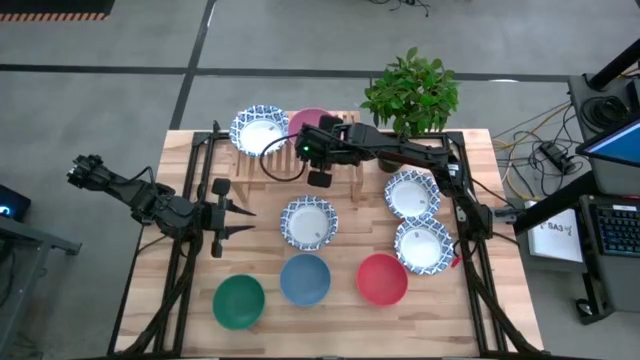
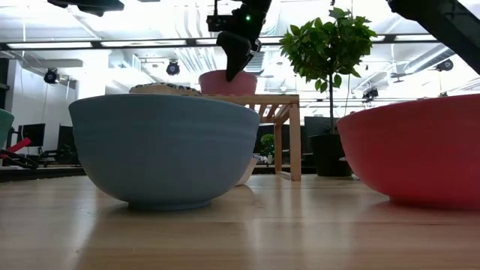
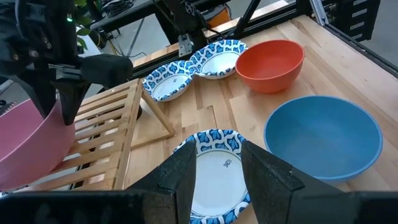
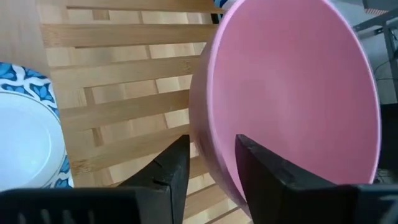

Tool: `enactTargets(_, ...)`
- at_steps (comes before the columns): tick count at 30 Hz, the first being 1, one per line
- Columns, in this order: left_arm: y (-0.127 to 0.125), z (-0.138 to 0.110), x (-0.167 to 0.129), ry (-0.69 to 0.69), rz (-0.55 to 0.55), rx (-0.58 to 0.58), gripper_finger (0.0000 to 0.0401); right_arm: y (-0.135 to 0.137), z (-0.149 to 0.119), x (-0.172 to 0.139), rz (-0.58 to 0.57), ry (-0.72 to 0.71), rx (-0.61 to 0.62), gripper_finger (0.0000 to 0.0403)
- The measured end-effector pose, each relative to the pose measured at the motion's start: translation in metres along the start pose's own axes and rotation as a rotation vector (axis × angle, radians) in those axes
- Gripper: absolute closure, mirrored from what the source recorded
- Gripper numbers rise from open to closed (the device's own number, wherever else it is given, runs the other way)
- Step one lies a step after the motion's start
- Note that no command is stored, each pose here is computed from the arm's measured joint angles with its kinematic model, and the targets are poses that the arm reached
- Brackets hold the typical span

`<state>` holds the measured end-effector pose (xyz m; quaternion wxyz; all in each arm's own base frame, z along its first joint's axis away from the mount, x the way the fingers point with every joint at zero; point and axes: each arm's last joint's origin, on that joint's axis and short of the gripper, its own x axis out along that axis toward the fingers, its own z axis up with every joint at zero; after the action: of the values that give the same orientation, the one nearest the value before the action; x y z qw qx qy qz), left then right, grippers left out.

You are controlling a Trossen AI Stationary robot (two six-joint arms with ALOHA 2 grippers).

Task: Place and stack bowls onto a shelf
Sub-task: Put the pink bowl on the shelf, then stack the white patterned bowl on top of the white patterned bowl on the shelf

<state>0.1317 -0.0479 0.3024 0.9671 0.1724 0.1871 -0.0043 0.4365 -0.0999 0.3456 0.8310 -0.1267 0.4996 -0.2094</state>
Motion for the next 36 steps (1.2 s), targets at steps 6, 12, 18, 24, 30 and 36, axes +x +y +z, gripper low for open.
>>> enactTargets(6, 0.000, 0.000, 0.000, 0.000, 0.000, 0.000, 0.0290, -0.003, 0.000, -0.019, -0.002, -0.040, 0.039, 0.0282)
enactTargets(12, -0.001, -0.001, 0.001, 0.003, -0.001, 0.002, 0.0290, -0.007, -0.001, -0.040, -0.003, -0.077, 0.088, 0.0282)
enactTargets(18, -0.001, -0.001, 0.001, 0.005, -0.001, 0.002, 0.0290, -0.001, -0.003, -0.079, 0.026, -0.155, 0.177, 0.0282)
enactTargets(24, 0.000, -0.002, 0.001, 0.008, 0.019, 0.003, 0.0290, 0.024, -0.006, -0.130, 0.118, -0.254, 0.259, 0.0282)
enactTargets(30, 0.001, -0.002, 0.002, 0.019, 0.059, -0.004, 0.0290, 0.075, -0.013, -0.153, 0.309, -0.201, 0.332, 0.0282)
enactTargets(36, 0.000, -0.002, 0.003, 0.023, 0.058, -0.004, 0.0290, 0.125, -0.032, -0.166, 0.367, -0.051, 0.367, 0.0282)
